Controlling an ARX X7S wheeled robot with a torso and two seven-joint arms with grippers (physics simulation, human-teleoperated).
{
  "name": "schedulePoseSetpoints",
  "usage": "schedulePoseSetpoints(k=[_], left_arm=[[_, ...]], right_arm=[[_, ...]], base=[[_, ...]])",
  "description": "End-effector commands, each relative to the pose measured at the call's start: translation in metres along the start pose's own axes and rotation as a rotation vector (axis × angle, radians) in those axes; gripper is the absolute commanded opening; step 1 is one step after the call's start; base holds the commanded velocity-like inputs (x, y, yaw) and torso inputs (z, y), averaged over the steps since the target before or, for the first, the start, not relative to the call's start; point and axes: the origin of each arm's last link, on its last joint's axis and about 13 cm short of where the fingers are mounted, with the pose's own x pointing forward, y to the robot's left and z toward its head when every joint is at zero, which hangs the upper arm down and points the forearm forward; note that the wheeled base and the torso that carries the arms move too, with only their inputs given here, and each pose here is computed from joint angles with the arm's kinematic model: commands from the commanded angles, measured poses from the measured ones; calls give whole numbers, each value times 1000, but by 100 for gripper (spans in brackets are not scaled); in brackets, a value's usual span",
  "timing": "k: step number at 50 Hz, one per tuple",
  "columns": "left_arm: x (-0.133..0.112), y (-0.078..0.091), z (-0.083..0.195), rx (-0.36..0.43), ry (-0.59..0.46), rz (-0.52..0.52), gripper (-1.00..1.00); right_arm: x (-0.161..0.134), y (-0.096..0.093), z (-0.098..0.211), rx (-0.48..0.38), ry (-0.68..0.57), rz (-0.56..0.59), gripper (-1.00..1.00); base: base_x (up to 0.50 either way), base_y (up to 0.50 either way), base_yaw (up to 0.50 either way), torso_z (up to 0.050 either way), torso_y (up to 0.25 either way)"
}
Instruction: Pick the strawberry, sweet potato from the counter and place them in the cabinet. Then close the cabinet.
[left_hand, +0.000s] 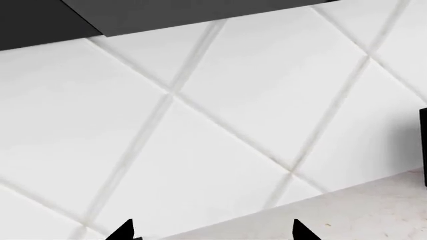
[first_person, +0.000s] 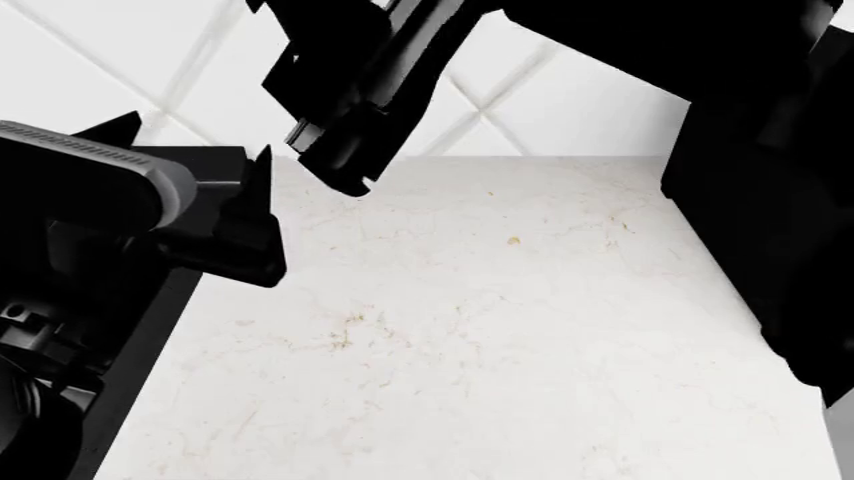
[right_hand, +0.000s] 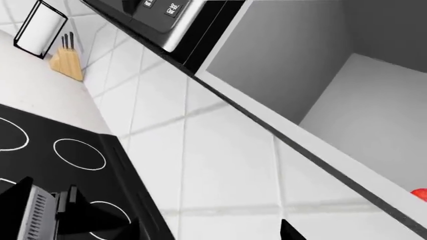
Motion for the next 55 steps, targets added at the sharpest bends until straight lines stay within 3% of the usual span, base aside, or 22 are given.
schedulePoseSetpoints(k=[1,29,43,55], left_arm=[[0,0,2,1,-3,4,100],[0,2,4,-3,-13,16,100],[1,2,3,-4,-12,17,100],[0,1,3,-5,-12,15,100]], right_arm=[[-13,5,-11,21,15,-28,100],[-55,29,-40,32,-10,-170,100],[-72,36,-60,-77,77,-383,100],[-81,34,-78,-93,181,-552,100]], base=[[0,0,0,0,0],[0,0,0,0,0],[0,0,0,0,0],[0,0,0,0,0]])
